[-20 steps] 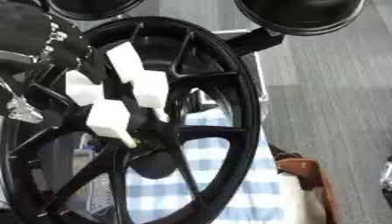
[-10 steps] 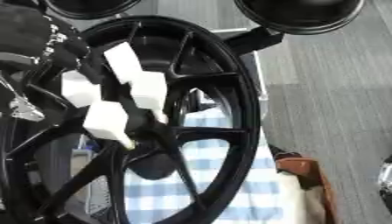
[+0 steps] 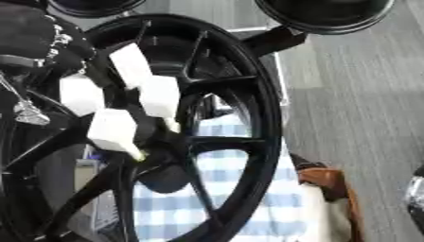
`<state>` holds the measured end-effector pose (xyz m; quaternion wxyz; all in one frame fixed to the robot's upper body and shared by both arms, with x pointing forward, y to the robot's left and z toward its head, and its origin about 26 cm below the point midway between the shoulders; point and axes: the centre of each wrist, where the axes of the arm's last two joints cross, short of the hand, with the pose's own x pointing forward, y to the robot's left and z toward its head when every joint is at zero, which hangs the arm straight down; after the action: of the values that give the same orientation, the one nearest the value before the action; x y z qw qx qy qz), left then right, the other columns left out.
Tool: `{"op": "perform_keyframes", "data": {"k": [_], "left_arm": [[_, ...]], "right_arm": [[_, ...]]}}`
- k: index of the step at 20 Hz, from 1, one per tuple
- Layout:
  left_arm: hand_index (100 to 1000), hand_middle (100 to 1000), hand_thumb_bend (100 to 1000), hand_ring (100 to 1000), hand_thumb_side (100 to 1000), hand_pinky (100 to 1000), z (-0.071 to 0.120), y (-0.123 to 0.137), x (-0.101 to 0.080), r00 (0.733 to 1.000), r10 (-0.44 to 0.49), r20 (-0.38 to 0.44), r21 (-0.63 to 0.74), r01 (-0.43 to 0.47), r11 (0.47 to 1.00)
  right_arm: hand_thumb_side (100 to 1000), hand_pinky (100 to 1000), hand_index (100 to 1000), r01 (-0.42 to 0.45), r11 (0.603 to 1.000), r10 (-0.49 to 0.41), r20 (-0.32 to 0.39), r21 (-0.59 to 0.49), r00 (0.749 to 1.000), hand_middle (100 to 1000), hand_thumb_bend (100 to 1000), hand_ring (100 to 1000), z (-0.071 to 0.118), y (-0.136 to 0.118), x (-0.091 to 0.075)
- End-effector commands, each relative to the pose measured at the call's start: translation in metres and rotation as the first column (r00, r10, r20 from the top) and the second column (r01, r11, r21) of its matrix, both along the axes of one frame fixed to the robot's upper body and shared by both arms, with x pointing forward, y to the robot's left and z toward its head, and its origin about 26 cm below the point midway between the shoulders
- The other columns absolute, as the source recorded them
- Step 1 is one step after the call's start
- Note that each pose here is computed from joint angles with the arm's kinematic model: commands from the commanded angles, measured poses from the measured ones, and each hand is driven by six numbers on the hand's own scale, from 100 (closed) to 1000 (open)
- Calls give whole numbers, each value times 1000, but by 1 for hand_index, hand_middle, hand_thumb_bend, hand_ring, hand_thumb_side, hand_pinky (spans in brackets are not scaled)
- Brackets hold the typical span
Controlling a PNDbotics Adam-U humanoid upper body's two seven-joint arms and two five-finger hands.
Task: Pull the pin out of the wheel hub.
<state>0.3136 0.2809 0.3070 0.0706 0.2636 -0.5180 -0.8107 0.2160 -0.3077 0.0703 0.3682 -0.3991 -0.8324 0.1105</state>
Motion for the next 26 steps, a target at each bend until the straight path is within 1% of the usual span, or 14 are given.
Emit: {"op": "perform_keyframes", "data": {"k": [1,7,9,14,18,20,22,23,24,26], "left_arm": [[779,675,437,721,343,766,10,3,-1,998,-58,0,147,57,988],[715,593,325,664,296,741,7,2,0,996,-83,-15,112,84,990],[700,577,339,645,299,729,9,1,0,995,-96,-12,94,96,991],[651,529,327,597,291,703,10,0,1,994,-113,7,69,112,991],[616,497,279,576,277,690,9,0,2,992,-122,13,44,122,992],[568,459,228,549,267,665,8,0,3,992,-126,14,26,126,992],[548,443,209,538,263,653,9,0,3,992,-125,20,2,125,992],[524,422,189,526,263,641,9,0,3,992,-124,23,-7,124,992],[520,418,199,524,263,639,9,1,3,993,-118,30,-20,119,993],[498,397,181,515,258,631,11,2,3,994,-102,47,-46,104,994]], "right_arm": [[472,710,707,-9,1000,9,9,4,1000,537,100,482,4,1,0],[474,709,707,-14,1000,13,10,13,1000,537,100,482,4,2,1],[475,709,707,-14,1000,14,10,18,1000,536,100,481,4,2,1],[478,708,707,-20,999,20,10,27,1000,535,100,481,4,3,1],[478,708,707,-22,999,22,11,30,1000,534,100,481,3,3,1],[479,708,707,-22,999,22,11,32,1000,534,100,481,3,3,1],[481,708,707,-21,999,21,10,34,1000,534,100,481,3,3,1],[484,707,707,-21,999,20,10,34,1000,533,100,481,3,3,0],[484,707,707,-20,999,20,10,37,1000,533,100,481,3,3,0],[484,707,707,-17,999,17,9,40,1000,533,100,481,3,3,0]]}}
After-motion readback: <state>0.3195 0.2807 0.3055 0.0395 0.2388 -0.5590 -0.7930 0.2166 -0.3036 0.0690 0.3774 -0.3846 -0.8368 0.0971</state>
